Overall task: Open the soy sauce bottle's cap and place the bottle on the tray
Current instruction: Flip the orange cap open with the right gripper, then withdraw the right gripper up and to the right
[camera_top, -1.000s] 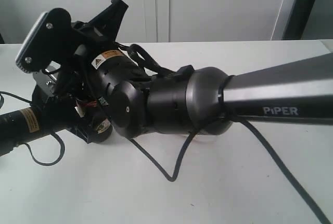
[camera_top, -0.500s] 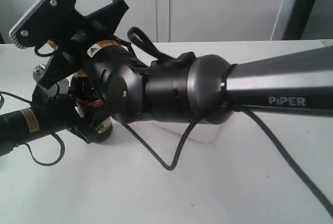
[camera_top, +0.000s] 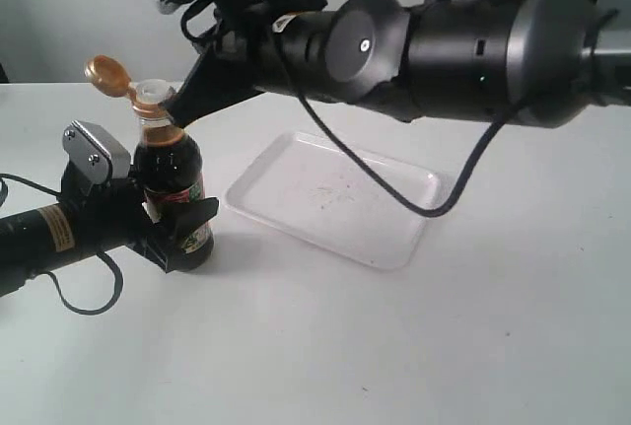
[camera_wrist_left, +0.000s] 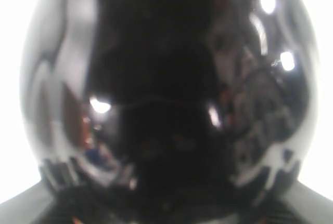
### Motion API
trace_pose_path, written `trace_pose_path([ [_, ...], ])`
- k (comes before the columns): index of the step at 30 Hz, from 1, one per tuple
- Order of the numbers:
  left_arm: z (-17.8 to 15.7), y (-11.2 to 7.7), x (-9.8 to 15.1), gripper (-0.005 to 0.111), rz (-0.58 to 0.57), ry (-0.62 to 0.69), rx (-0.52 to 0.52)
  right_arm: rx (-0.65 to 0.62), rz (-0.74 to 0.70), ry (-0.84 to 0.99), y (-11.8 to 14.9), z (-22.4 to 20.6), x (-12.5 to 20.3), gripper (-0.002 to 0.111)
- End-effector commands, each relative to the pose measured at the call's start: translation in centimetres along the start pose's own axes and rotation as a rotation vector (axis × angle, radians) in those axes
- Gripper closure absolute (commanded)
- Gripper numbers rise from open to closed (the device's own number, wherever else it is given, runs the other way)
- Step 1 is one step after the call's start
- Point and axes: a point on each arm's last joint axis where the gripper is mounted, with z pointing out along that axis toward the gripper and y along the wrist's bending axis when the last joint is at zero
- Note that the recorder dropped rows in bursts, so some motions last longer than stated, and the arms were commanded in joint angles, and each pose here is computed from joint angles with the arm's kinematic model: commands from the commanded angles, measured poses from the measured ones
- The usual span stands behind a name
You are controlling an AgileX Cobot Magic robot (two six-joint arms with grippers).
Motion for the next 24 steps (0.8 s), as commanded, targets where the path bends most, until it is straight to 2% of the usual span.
trace_pose_path([
  [1,-0.1,-0.4,0.2,0.107,0.011,0.022,0.023,-0.086,0.000,0.092,-1.5,-1.6,0.2,0.108],
  [5,-0.1,-0.4,0.2,0.107,0.012,0.022,0.024,-0.278,-0.032,0.284,-1.7,-2.6,2.3,0.108],
  [8,-0.1,-0.4,0.2,0.107,0.012,0.022,0.024,-0.355,-0.078,0.423,-1.9,-3.3,3.7,0.108],
  [14,-0.1,-0.4,0.2,0.107,0.012,0.022,0.024,-0.198,0.015,0.611,-4.9,-4.0,5.7,0.108],
  [24,-0.1,-0.4,0.2,0.107,0.012,0.022,0.024,-0.018,0.278,0.704,-10.6,-5.7,8.3,0.108],
])
